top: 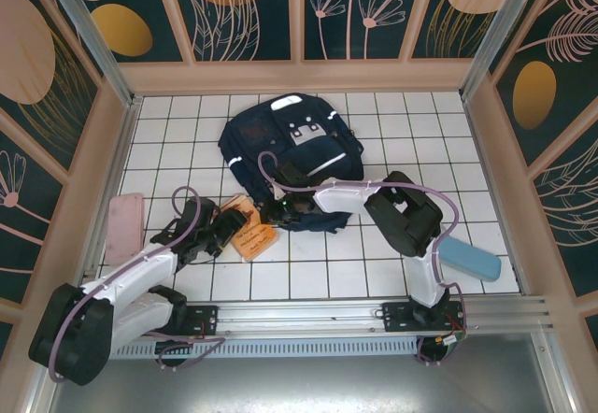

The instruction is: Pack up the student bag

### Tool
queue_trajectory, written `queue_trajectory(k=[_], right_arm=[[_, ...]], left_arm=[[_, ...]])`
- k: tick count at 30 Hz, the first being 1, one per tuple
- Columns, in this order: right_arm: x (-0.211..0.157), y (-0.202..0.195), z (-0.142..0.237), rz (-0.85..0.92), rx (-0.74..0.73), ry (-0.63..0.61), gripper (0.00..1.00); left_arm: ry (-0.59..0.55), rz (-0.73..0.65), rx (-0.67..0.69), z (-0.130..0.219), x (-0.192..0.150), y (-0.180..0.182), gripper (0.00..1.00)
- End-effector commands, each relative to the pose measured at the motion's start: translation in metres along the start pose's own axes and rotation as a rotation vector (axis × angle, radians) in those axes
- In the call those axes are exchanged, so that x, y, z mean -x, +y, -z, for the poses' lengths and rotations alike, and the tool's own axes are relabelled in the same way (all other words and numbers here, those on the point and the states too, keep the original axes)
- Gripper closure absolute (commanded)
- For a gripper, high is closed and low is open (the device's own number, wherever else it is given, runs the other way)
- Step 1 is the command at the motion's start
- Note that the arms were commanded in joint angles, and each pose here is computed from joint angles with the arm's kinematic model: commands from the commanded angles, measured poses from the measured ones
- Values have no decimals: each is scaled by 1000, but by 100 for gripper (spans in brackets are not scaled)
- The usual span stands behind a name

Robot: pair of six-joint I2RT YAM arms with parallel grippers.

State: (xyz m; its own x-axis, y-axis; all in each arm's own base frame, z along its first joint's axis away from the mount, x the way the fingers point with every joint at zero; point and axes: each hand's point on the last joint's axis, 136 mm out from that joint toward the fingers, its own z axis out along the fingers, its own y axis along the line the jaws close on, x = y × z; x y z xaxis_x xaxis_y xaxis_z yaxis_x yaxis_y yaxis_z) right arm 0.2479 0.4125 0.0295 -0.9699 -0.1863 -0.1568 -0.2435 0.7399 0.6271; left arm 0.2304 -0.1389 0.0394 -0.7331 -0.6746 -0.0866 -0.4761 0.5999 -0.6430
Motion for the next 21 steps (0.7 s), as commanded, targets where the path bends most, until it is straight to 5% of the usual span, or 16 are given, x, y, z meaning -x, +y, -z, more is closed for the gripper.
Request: queue_trajectory(k=[1,9,21], right_arm=[[-24,-75,-15,-111,-225,54,88],[-23,-68,-14,-101,-196,59,87],[-16,-49,-2,-58,-153,36,66]], left_arm=[[36,-20,-90,-3,-5,-20,24],[50,-67,-232,9,-7,-52,32],[-32,-89,-54,12,10,-31,81]])
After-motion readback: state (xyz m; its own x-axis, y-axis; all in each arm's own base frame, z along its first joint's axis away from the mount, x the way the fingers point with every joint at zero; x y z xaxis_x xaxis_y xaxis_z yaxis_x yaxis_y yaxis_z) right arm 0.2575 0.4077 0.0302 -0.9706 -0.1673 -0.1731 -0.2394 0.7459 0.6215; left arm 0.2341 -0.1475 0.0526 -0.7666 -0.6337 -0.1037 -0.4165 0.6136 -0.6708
